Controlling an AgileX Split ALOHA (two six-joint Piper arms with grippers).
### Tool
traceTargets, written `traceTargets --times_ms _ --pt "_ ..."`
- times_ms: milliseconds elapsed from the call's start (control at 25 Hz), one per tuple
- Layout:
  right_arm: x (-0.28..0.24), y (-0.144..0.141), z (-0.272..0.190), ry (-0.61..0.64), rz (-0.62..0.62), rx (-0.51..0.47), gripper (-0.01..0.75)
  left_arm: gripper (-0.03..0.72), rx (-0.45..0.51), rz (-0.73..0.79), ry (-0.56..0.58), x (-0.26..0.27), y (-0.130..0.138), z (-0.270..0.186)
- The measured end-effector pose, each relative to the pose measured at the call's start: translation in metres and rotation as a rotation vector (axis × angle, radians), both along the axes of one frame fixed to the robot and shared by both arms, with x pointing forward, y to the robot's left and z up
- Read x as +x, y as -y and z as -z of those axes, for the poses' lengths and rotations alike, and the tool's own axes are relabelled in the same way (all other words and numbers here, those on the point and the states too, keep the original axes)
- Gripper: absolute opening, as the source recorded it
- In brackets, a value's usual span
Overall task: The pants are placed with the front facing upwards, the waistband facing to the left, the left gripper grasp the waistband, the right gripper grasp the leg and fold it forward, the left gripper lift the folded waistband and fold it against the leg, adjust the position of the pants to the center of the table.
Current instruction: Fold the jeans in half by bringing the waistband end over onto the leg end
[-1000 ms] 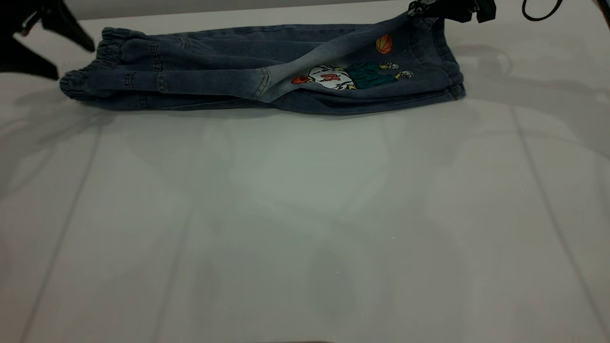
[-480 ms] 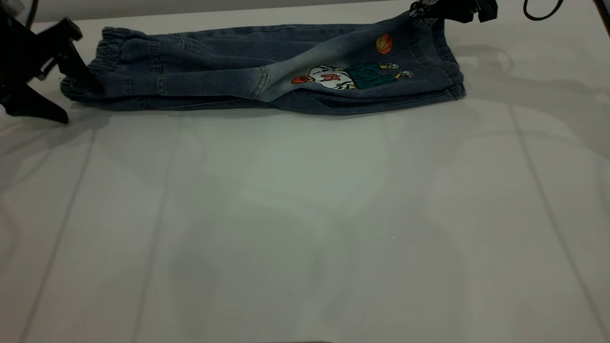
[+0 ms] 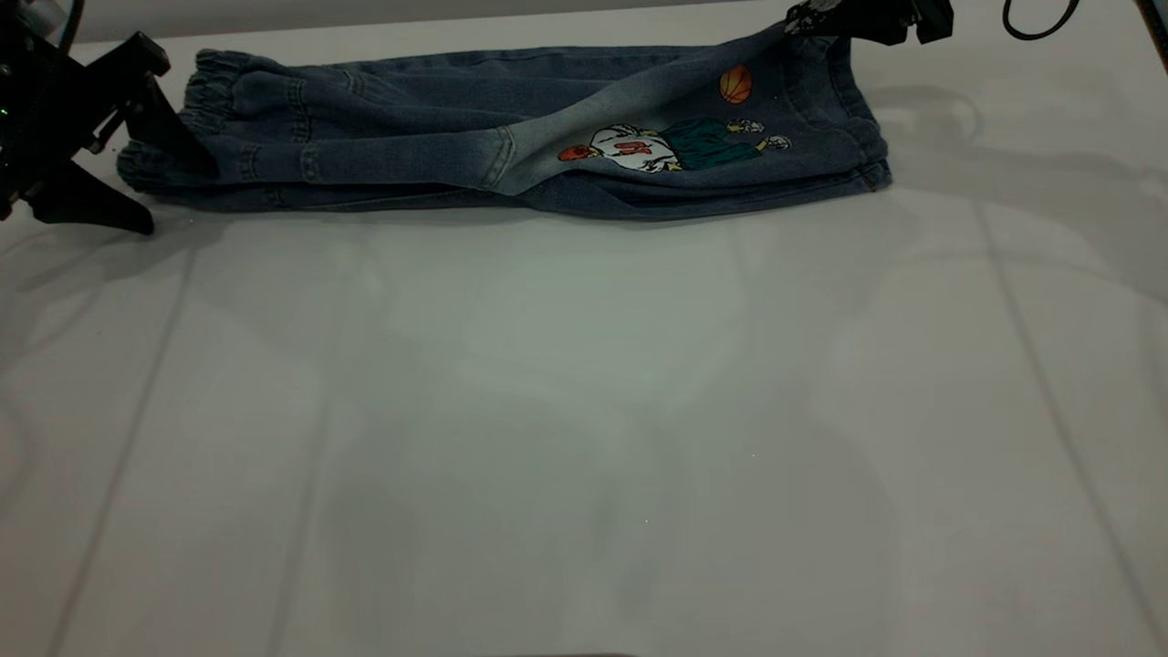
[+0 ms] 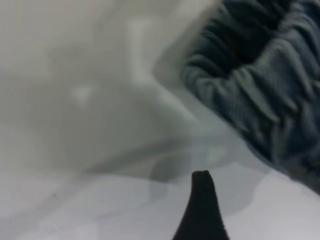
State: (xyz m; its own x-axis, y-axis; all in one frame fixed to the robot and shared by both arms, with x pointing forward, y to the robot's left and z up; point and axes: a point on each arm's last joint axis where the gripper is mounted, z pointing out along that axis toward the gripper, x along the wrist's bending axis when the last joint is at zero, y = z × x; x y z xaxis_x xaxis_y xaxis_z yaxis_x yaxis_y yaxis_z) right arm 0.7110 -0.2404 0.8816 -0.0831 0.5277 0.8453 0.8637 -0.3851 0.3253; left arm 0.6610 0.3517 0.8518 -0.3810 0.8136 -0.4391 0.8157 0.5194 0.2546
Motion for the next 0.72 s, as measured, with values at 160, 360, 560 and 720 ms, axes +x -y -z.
traceTargets --times_ms 160,360,560,720 --pt "0.000 0.000 0.000 0.000 0.001 -0.001 0.508 0.511 0.023 -0.010 0.033 0.002 -0.002 -0.007" --pt "0.000 0.001 0.001 0.000 0.003 -0.011 0.508 0.511 0.048 -0.091 0.079 0.008 -0.008 -0.005" --pt "0.001 0.002 0.002 0.000 0.009 -0.032 0.508 0.510 0.014 -0.133 0.054 0.009 -0.007 0.017" --pt "0.000 0.002 0.003 0.000 0.001 -0.042 0.508 0.510 -0.010 -0.139 0.087 0.013 -0.005 0.020"
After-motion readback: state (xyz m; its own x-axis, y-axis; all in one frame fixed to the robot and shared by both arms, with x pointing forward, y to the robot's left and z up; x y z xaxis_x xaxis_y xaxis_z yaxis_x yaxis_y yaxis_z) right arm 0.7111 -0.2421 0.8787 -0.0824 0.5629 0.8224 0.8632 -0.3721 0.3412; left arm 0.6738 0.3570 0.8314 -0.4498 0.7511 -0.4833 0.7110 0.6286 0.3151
